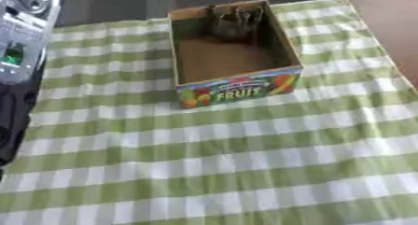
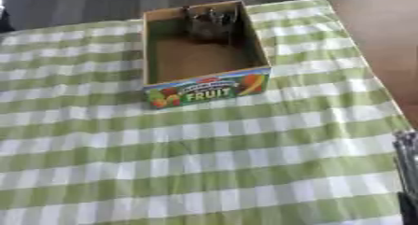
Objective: Pick up objects on the table and place them in the box.
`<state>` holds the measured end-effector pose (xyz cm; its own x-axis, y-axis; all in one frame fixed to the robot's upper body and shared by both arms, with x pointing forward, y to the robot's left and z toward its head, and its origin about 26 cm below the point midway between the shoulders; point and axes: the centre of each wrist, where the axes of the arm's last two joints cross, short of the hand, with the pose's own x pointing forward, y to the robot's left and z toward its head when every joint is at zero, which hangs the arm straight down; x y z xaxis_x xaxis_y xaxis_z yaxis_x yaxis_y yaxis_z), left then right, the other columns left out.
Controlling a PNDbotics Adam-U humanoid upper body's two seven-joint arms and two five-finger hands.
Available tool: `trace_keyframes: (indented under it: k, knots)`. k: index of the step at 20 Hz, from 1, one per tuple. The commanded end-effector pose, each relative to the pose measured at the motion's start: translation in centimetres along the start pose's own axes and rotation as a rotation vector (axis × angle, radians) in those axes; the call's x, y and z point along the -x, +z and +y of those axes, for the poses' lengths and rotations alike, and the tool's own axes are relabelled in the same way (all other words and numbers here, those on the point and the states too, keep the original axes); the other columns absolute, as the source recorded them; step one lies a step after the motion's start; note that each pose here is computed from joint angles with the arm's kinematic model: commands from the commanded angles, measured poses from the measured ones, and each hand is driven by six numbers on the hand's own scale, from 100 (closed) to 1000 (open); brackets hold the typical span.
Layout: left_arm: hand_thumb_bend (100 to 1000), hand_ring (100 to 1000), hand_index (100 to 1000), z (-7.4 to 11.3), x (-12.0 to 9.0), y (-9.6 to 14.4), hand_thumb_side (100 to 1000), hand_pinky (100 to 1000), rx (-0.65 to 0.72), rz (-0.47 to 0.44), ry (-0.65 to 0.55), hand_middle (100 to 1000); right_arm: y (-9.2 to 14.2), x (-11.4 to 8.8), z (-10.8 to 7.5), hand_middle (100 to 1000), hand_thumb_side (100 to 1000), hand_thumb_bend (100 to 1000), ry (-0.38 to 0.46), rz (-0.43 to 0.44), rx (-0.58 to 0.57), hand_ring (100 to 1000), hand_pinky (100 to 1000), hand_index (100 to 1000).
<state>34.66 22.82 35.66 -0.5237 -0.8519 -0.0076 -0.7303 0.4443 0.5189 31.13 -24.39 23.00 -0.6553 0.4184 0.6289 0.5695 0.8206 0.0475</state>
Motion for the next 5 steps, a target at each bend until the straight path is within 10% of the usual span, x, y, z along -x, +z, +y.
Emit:
trace_keyframes:
  k: [1, 5]
  knots:
    - [145, 718, 889, 2.6, -0.5, 0.8, 535, 638, -0.121, 0.032, 0.116, 803, -0.8, -0.6, -0.5, 683, 680, 100, 0.012, -0.048, 0.028, 643, 811, 798]
    - [100, 718, 908, 3.2, -0.9, 3.3, 558, 629, -0.232, 0.120, 0.351, 840, -1.1, -0.7, -0.6, 684, 682, 100, 0.012, -0.060, 0.044, 648, 811, 799]
